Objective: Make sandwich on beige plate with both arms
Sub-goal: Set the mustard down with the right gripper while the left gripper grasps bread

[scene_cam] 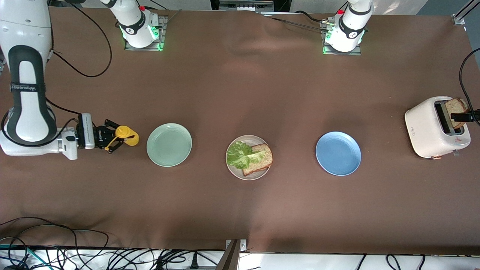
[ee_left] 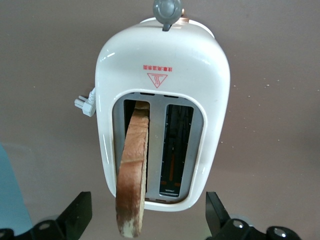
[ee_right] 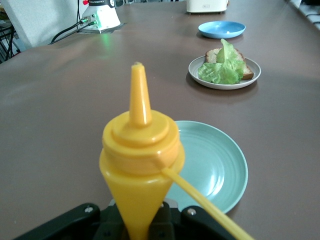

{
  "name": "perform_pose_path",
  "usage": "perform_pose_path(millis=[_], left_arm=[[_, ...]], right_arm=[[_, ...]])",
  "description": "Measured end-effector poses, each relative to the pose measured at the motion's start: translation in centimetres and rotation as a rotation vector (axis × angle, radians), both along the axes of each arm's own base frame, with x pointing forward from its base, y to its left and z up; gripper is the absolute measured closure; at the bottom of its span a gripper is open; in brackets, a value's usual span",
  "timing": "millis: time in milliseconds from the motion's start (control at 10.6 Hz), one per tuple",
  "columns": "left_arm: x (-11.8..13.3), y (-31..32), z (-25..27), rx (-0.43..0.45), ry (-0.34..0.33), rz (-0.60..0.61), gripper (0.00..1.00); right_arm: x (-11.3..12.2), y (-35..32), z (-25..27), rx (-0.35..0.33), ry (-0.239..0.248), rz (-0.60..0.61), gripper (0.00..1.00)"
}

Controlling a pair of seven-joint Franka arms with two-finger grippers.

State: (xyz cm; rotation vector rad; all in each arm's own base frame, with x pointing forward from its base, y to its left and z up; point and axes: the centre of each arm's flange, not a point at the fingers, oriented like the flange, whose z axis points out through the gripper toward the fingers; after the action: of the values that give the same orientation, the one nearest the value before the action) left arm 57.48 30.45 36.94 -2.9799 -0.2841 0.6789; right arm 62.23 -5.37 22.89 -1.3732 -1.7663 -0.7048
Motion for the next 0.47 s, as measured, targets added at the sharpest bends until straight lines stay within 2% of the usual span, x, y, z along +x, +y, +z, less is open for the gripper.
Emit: perform_pose_path(millis=[189,473], left_arm=[[-0.4,0.8,-0.8,0.002,0.024,-0.021,0.0],[-1.3,1.8,-2.4,-0.02,0.065,-0.014,0.01]], right_arm=[[-0.6,-0.8,-2.5,0.086,-0.065,0.003,0.92],[-1.5,-0.7,-5.7,0.136,-0.086,0.004,0.92]])
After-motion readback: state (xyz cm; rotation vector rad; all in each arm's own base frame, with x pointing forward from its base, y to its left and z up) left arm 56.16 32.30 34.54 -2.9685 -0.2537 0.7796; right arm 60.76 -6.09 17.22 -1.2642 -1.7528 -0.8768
